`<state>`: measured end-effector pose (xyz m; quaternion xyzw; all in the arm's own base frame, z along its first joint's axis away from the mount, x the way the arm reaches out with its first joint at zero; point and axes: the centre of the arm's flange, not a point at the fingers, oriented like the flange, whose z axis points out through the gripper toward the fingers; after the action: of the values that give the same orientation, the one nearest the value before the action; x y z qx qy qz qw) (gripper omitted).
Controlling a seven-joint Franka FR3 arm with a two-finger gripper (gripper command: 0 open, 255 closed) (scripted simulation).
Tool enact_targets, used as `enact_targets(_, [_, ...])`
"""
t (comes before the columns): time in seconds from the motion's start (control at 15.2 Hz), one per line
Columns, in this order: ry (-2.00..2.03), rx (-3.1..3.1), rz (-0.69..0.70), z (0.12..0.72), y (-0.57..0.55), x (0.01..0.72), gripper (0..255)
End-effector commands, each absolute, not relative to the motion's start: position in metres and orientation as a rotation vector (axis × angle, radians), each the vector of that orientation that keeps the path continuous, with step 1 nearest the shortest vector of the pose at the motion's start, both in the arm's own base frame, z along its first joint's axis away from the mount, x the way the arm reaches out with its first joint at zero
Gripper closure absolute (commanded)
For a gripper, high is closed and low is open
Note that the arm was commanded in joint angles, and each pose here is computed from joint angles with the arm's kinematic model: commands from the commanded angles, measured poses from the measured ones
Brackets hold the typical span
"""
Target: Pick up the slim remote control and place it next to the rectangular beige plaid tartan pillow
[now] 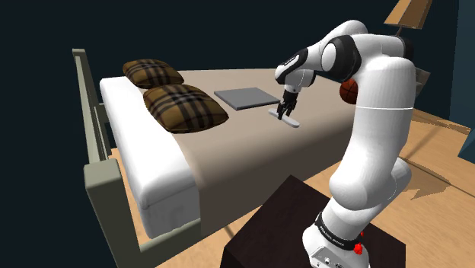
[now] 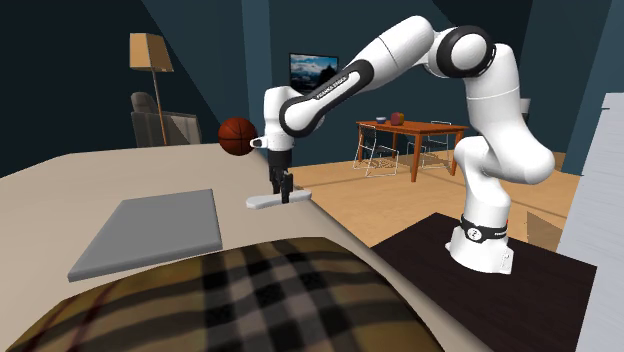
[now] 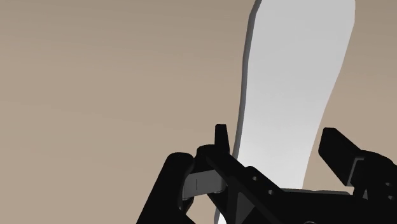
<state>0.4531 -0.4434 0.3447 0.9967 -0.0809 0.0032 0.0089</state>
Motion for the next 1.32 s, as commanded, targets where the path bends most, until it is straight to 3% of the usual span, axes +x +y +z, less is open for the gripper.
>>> enact_targets(0.0, [-0.253,3.113,0.01,0.355,-0.443,0.453,255])
enact_targets(1.25, [-0.253,3.113,0.01,0.455,-0.443,0.453,255])
